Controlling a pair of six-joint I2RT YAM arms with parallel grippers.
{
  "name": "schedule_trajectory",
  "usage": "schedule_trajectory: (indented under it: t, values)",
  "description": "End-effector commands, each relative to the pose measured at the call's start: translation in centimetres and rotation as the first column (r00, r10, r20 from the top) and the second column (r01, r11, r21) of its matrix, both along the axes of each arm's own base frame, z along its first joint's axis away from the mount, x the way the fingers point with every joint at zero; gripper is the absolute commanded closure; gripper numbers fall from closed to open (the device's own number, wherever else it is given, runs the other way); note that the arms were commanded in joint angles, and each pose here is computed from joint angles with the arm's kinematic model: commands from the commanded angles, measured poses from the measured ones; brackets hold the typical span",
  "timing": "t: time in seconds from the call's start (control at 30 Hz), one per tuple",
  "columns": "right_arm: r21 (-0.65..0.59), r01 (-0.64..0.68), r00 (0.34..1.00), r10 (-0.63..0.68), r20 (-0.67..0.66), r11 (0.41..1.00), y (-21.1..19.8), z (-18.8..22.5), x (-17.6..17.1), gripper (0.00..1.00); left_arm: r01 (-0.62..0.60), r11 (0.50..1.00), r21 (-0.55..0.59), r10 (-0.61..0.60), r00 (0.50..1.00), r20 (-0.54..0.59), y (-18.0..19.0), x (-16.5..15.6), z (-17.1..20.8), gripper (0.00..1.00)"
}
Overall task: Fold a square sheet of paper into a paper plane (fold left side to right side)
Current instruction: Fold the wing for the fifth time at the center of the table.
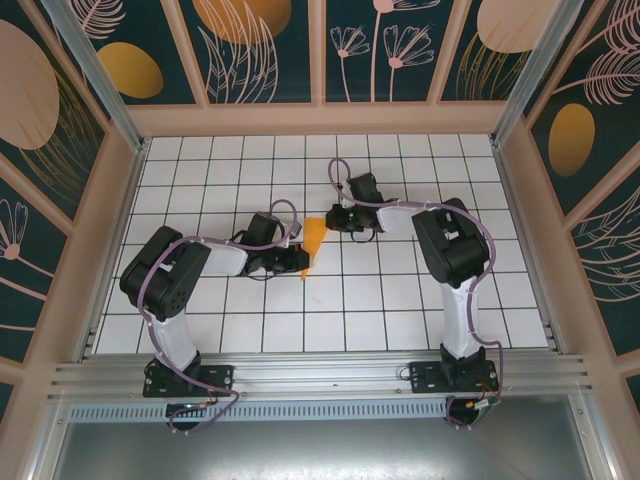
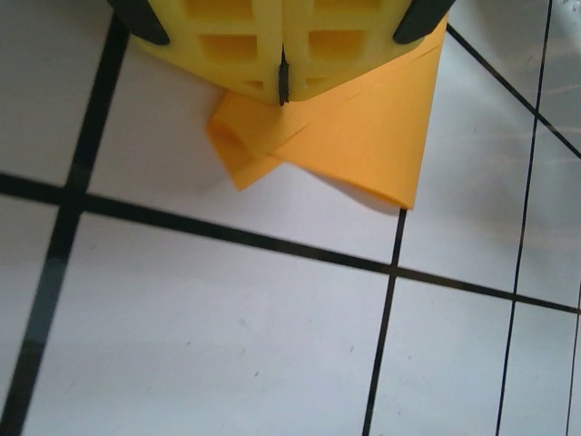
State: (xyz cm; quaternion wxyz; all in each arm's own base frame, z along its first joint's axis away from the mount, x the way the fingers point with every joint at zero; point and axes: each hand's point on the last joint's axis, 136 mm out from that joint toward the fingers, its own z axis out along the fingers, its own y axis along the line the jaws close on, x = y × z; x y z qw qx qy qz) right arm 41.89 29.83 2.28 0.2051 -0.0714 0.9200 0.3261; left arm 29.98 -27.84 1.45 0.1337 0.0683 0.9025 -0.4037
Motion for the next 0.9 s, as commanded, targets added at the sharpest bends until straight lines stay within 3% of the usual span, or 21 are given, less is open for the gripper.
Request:
schedule_trajectory:
  t: [0.0,0.4,0.57,0.7,0.87]
  values:
    - [-0.065,0.050,0.998,-0.048,0.033,0.997,-2.1,-1.2,2.6,0.95,-0.014,0.986,0.163,0.035,0.991,-0.126,3.1,-3.0,-4.6,1.00]
    - [-0.053,0.091,0.995,-0.088,0.053,0.994,-3.6,-0.8,6.8,0.96,-0.018,0.987,0.160,0.036,0.993,-0.114,3.0,-2.9,-4.2,1.00]
    - [-0.019,0.102,0.988,-0.100,0.115,0.995,-3.6,2.2,7.7,0.95,-0.025,0.990,0.141,0.040,0.994,-0.099,2.8,-2.5,-3.7,1.00]
    - [0.025,0.091,0.983,-0.094,0.155,0.996,-3.3,5.4,5.9,0.95,-0.030,0.992,0.118,0.041,0.996,-0.085,2.3,-2.0,-3.0,1.00]
    - [0.107,0.021,0.991,-0.035,0.126,0.994,-0.9,6.9,0.6,0.95,-0.036,0.994,0.106,0.044,0.996,-0.074,2.2,-1.8,-2.6,1.00]
